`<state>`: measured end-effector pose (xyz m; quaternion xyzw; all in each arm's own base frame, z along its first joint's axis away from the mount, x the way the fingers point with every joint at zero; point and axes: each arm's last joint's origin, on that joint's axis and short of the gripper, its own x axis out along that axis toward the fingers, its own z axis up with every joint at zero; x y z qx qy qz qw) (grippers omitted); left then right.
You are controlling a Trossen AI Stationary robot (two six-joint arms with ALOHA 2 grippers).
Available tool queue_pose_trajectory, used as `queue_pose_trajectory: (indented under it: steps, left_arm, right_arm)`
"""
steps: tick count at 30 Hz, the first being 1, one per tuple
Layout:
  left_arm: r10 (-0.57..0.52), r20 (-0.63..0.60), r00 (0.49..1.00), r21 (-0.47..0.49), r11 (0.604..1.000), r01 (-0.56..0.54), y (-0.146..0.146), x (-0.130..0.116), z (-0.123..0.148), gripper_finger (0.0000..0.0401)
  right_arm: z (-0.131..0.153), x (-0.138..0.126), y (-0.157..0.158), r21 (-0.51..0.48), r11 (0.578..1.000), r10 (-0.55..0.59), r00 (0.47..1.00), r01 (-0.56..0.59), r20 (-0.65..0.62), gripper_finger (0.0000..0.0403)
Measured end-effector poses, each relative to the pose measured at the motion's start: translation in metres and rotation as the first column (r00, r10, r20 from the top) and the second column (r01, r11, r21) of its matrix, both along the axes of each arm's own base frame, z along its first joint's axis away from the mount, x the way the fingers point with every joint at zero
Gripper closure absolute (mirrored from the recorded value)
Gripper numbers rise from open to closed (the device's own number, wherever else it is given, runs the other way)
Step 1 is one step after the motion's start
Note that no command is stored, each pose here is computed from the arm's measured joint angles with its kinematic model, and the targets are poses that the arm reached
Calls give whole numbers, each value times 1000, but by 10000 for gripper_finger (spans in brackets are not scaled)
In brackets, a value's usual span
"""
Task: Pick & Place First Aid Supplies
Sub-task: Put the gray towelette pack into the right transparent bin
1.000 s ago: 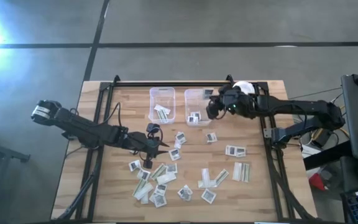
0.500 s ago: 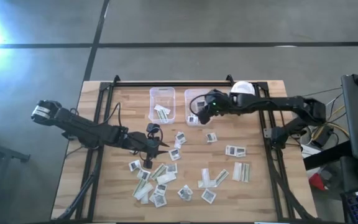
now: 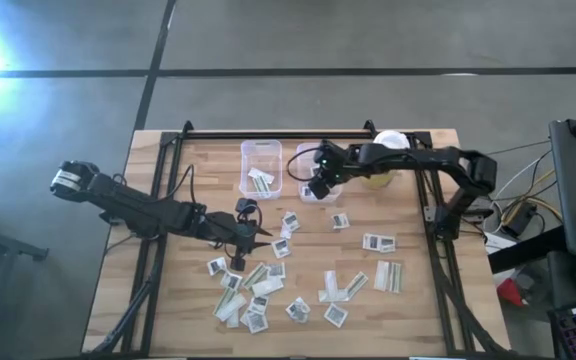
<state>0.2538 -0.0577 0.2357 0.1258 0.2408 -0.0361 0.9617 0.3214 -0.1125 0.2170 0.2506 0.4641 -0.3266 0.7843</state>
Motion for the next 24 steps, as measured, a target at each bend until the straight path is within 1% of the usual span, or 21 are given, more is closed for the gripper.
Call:
queue_pose_trajectory:
  steps: [8, 18, 21, 24]
  left_arm:
    - [4, -8, 1000, -5, 1000, -4, 0, -1, -2, 302]
    - [7, -12, 1000, -9, 1000, -7, 0, -1, -4, 302]
    - [7, -11, 1000, -10, 1000, -7, 0, -1, -4, 302]
    - [8, -10, 1000, -12, 1000, -8, 0, -1, -4, 302]
  right_arm:
    - [-10, 2, 0, 18, 1000, 18, 998, -17, -58, 394]
    - [-11, 2, 1, 13, 999, 41, 996, -40, -73, 394]
    - [-11, 1, 1, 15, 999, 40, 996, -39, -75, 386]
    - [-11, 1, 1, 15, 999, 39, 996, -38, -75, 369]
